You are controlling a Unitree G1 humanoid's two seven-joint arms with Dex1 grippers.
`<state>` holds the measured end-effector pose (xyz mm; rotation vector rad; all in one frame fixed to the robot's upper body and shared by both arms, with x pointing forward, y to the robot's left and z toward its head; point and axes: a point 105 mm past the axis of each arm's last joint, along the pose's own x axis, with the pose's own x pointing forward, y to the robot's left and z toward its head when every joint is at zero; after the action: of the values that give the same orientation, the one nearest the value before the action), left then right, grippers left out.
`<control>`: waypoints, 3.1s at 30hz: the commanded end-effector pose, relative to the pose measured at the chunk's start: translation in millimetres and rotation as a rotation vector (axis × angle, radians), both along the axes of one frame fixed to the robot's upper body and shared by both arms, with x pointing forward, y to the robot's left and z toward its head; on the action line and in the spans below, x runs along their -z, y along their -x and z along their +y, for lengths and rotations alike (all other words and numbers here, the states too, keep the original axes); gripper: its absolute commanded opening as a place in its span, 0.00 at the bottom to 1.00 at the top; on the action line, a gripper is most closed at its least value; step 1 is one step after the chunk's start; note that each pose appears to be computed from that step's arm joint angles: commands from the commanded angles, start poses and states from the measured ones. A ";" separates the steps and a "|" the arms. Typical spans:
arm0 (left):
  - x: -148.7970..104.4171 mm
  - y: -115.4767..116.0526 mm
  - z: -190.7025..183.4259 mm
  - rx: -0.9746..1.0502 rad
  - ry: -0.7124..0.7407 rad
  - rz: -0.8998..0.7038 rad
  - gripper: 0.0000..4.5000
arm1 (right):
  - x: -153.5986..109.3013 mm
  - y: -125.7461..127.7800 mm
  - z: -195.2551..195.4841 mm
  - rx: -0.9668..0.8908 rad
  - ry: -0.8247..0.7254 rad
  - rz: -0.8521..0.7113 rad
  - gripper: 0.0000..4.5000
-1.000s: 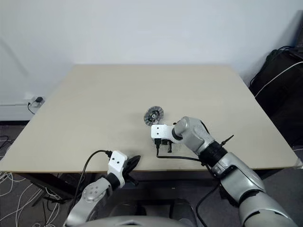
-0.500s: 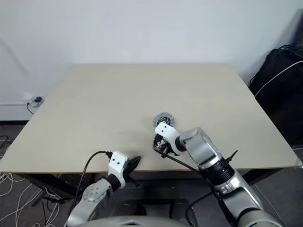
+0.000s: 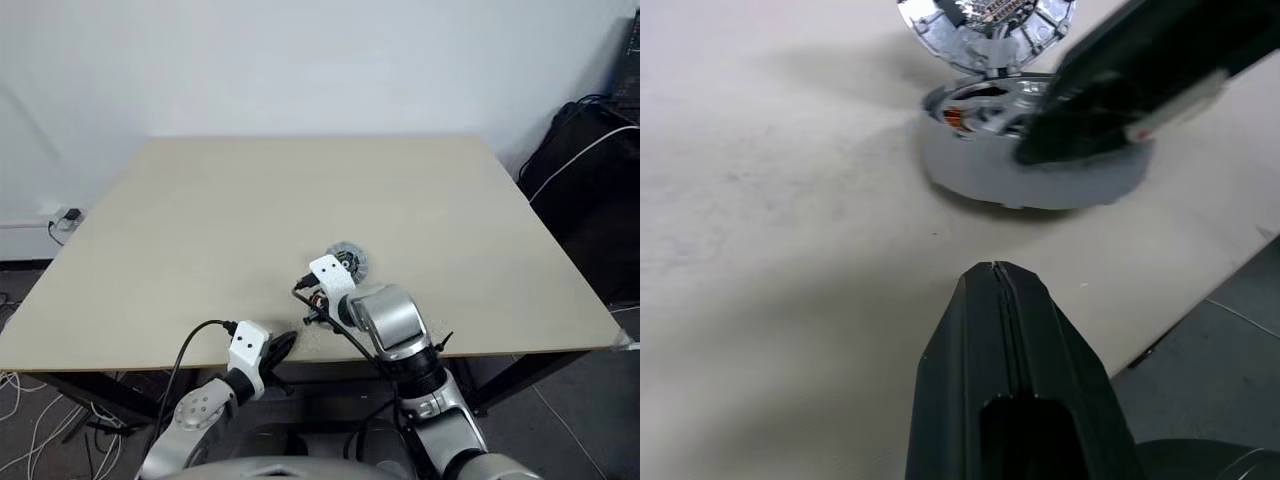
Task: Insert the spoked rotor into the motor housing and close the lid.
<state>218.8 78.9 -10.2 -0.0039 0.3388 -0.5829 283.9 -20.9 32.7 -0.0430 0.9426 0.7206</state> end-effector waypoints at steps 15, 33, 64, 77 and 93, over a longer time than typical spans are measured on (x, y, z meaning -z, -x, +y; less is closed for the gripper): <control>-5.3 -2.3 -0.6 0.000 0.019 -0.025 0.00 | -61.2 -16.8 6.8 -0.592 0.120 -0.609 0.35; -4.8 -4.0 -1.9 0.003 0.020 -0.027 0.00 | -25.0 4.8 -51.2 -1.262 0.477 -0.555 0.35; -6.6 -4.5 1.5 -0.032 0.033 -0.030 0.00 | -2.5 -20.5 -55.6 -1.151 0.522 -0.541 0.02; -4.4 -3.2 -1.7 -0.025 0.035 -0.021 0.00 | -7.8 -30.9 -41.5 -0.966 0.457 -0.511 0.02; -3.6 -1.0 -1.9 -0.020 0.037 -0.016 0.00 | -46.0 -41.9 -4.4 -0.815 0.294 -0.648 0.37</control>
<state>216.9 80.0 -13.8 -0.0321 0.3465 -0.5600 319.8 -31.5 54.2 -0.9188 0.4552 1.2298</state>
